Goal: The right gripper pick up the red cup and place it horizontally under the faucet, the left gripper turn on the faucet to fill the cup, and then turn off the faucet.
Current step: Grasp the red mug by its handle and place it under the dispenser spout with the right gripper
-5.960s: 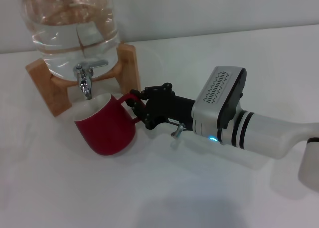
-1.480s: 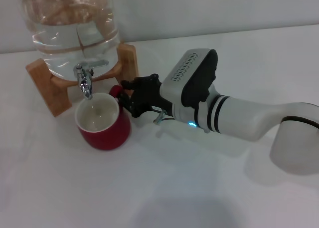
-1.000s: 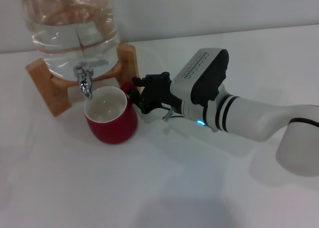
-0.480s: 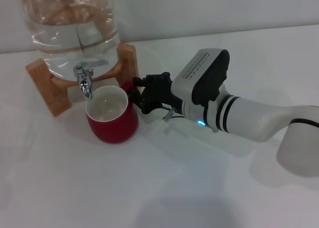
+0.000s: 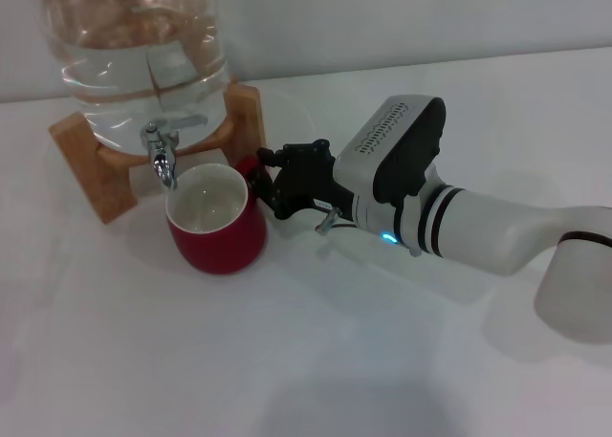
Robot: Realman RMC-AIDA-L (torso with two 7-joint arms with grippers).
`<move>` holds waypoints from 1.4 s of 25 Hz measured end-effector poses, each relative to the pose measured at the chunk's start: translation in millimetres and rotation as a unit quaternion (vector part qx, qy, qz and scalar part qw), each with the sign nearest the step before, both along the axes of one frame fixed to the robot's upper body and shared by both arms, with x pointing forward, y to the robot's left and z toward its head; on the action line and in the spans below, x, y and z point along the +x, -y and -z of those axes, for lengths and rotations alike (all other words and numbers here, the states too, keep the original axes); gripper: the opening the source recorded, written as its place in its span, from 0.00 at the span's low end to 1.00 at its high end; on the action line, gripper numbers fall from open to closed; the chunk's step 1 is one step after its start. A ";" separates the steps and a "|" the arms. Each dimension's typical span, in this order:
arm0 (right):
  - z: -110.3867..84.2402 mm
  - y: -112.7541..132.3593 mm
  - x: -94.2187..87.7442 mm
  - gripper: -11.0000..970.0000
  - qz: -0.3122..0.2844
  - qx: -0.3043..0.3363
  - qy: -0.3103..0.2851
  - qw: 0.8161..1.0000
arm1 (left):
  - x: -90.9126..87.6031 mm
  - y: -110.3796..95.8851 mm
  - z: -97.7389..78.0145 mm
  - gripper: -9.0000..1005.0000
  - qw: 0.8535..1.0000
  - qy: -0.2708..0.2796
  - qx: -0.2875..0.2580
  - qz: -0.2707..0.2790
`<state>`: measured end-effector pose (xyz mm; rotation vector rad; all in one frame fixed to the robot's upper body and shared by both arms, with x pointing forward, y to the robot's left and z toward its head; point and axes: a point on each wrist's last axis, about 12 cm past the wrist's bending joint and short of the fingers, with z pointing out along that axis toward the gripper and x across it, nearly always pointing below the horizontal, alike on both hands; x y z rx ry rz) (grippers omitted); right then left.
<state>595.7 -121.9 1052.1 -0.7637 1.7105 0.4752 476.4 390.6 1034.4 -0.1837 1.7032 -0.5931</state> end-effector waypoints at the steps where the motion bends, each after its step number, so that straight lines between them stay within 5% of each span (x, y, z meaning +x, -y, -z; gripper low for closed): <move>1: 0.3 0.0 -0.2 0.26 -0.001 -0.001 0.000 1.000 | 0.0 0.0 0.0 0.72 1.000 0.000 0.000 0.000; 35: 5.8 -0.8 -3.1 0.26 -0.021 -0.037 -0.008 0.999 | -0.1 -0.4 -0.3 0.72 1.000 0.000 0.000 0.001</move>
